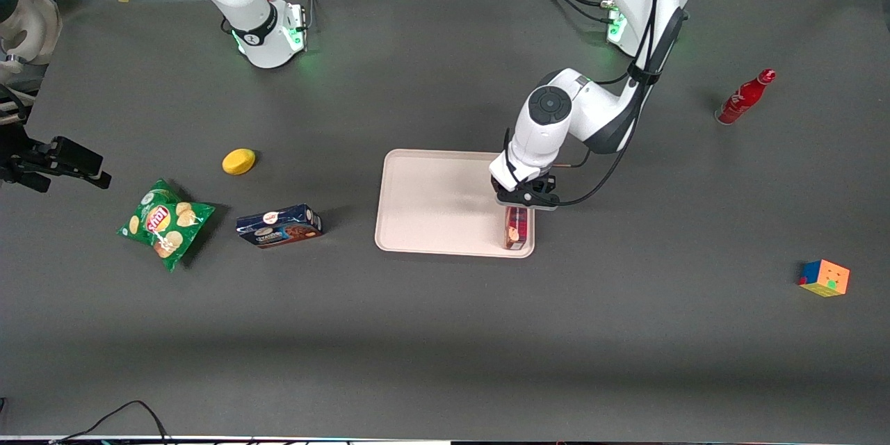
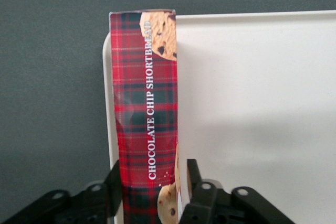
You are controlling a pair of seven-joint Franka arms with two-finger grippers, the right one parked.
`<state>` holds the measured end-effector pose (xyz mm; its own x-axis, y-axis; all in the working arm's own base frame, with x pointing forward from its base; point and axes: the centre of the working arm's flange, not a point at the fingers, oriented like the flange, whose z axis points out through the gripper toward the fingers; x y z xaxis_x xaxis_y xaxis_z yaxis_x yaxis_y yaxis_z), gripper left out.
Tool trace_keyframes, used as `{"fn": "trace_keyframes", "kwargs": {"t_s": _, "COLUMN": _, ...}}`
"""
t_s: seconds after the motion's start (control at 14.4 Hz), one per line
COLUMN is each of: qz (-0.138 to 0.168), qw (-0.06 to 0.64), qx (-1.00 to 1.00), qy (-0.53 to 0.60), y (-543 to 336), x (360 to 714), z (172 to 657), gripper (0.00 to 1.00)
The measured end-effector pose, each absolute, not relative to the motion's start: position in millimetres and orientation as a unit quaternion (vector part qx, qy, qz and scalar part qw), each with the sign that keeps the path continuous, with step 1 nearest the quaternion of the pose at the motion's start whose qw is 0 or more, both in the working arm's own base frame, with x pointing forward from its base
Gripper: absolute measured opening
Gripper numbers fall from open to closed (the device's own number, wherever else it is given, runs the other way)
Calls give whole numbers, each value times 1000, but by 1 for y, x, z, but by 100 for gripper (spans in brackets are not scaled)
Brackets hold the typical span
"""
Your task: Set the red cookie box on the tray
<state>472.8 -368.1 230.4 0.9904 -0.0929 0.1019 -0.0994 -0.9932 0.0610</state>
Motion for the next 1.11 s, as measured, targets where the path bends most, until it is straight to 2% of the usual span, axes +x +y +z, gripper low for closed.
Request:
{"fn": "trace_keyframes", "kwargs": {"t_s": 0.28, "qz": 62, "qw": 37, "qx": 997, "qy": -41, "y": -369, "x": 487, "z": 245, "gripper": 98}}
{"fn": "trace_keyframes", "kwargs": {"t_s": 0.42, "qz": 48, "qw": 21, "qx": 998, "qy": -35, "y": -370, "x": 501, "z": 268, "gripper": 100}}
{"fn": "trace_keyframes", "kwargs": {"t_s": 0.69, "qz": 24, "qw": 8, "qx": 999, "qy": -48, "y": -339, "x": 544, "z": 359, "gripper": 100}}
{"fn": "trace_keyframes", "kwargs": {"t_s": 0.9, "qz": 19, "qw": 25, "qx": 997, "qy": -70, "y": -246, "x": 579, "z": 420, "gripper": 100}}
{"fn": "trace_keyframes", "kwargs": {"t_s": 1.11, "qz": 25, "qw": 29, "qx": 999, "qy": -34, "y": -158, "x": 588, "z": 471, "gripper": 100}}
